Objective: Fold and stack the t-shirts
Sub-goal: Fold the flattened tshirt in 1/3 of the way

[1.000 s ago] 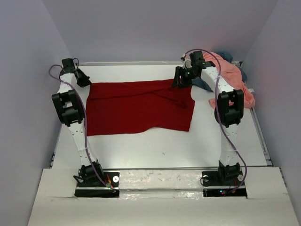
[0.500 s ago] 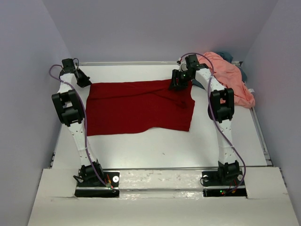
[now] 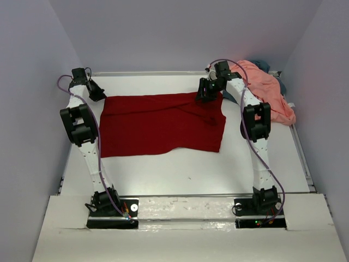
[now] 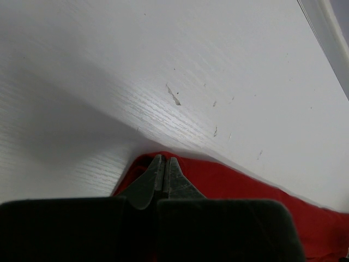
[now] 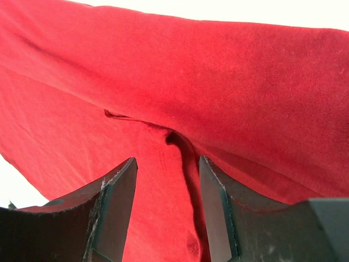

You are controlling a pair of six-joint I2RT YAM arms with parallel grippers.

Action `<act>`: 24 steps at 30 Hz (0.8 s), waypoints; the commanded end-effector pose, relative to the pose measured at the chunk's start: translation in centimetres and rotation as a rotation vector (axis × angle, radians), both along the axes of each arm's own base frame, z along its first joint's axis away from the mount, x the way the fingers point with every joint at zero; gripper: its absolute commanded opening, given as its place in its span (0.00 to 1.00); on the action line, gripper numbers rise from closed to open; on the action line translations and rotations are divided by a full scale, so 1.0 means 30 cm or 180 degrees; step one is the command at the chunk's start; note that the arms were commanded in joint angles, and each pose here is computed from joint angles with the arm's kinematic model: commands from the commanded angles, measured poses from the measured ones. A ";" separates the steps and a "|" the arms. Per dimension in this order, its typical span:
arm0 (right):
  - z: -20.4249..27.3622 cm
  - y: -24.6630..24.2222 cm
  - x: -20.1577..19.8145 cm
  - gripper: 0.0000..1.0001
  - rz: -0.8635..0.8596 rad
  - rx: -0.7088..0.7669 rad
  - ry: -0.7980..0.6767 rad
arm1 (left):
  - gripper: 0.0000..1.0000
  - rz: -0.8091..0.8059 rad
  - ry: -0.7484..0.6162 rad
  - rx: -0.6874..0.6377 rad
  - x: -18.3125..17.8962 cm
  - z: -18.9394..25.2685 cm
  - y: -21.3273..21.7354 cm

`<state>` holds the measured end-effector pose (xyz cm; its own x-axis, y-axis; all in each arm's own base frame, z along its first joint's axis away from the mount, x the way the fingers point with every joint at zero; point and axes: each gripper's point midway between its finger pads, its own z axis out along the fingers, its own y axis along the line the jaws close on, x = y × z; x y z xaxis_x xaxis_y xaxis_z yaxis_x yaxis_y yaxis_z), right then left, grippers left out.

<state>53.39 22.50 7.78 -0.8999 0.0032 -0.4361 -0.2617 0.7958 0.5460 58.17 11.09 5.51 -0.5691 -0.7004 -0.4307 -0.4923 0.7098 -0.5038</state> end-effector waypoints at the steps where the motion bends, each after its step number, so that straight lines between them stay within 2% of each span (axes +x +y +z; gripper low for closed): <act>1: 0.005 0.017 0.030 0.55 0.0009 0.0093 -0.0062 | 0.00 -0.0102 -0.0275 0.0038 0.009 0.169 -0.012; 11: -0.023 0.050 0.026 0.54 0.0031 0.0182 0.0023 | 0.00 -0.0101 -0.0262 0.0055 0.003 0.172 -0.014; 24: -0.044 0.096 -0.052 0.46 0.0111 0.0213 0.0220 | 0.00 -0.0074 -0.0244 0.0038 -0.003 0.158 -0.015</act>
<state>52.15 24.25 4.41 -0.9394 0.0065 -0.3427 -0.2127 0.7729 0.5978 58.16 11.08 5.48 -0.5691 -0.7007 -0.4303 -0.4927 0.7095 -0.5038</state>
